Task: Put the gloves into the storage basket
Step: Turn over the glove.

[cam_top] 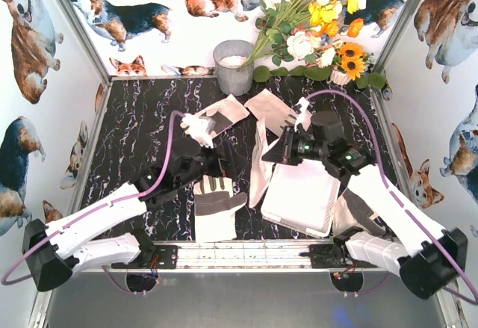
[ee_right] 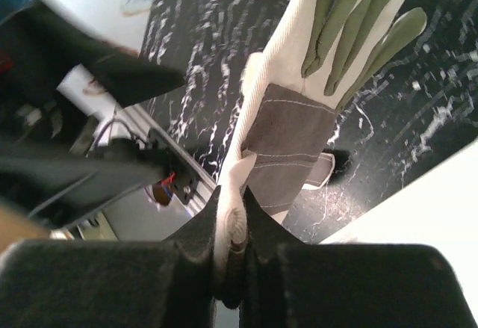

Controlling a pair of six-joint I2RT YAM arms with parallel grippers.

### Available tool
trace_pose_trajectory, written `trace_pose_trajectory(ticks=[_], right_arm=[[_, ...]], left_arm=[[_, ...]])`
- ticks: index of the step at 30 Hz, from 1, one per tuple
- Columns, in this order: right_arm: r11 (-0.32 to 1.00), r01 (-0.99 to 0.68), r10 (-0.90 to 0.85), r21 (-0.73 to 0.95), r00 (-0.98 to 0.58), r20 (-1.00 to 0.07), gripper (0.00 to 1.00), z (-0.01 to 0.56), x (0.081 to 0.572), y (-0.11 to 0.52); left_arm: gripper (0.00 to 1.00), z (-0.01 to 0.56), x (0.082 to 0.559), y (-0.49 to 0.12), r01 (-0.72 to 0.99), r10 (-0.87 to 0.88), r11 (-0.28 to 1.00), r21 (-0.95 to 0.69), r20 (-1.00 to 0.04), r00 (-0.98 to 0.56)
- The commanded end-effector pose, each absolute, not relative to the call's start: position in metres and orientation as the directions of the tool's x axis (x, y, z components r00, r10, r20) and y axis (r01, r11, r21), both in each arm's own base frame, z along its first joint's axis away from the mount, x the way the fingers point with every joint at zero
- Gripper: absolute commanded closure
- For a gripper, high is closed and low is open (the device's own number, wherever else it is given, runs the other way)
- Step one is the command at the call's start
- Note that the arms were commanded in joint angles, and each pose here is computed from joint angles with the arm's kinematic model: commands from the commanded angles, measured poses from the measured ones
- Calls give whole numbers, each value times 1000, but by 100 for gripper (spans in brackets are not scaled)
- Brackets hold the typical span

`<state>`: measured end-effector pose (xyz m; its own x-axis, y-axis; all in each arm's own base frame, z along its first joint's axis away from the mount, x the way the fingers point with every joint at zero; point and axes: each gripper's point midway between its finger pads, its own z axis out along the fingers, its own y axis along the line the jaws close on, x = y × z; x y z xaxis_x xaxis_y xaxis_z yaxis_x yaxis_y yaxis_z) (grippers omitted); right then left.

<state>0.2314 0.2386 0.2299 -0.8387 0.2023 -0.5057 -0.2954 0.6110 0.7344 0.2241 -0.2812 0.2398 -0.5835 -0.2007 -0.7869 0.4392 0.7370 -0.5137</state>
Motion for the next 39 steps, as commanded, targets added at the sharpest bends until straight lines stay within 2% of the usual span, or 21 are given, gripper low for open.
trace_pose_trajectory(ticks=[1,6,11,16,27,31,39], right_arm=[[464,-688,21,558,-621,-783,100,300,205,242],[327,-831,59,451,-458,-887,100,353,183,244],[244,-887,176,393,-358,-917,100,395,172,245],[174,-911,219,374,-334,-917,100,415,162,247],[43,-934,255,355,-333,-908,100,435,141,249],[40,-928,247,370,-349,-904,100,429,141,249],[71,-918,241,390,-364,-900,100,417,145,248]], left_arm=[[0,260,228,-287,396,-395,604,-692,-691,-606],[0,261,224,-291,398,-469,505,-765,-631,-618],[0,282,212,-298,468,-482,389,-793,-608,-630],[0,313,194,-301,560,-505,241,-793,-595,-625],[0,365,171,-302,693,-528,68,-718,-615,-586],[14,377,167,-299,725,-554,35,-688,-617,-559],[45,372,173,-288,717,-587,93,-691,-619,-521]])
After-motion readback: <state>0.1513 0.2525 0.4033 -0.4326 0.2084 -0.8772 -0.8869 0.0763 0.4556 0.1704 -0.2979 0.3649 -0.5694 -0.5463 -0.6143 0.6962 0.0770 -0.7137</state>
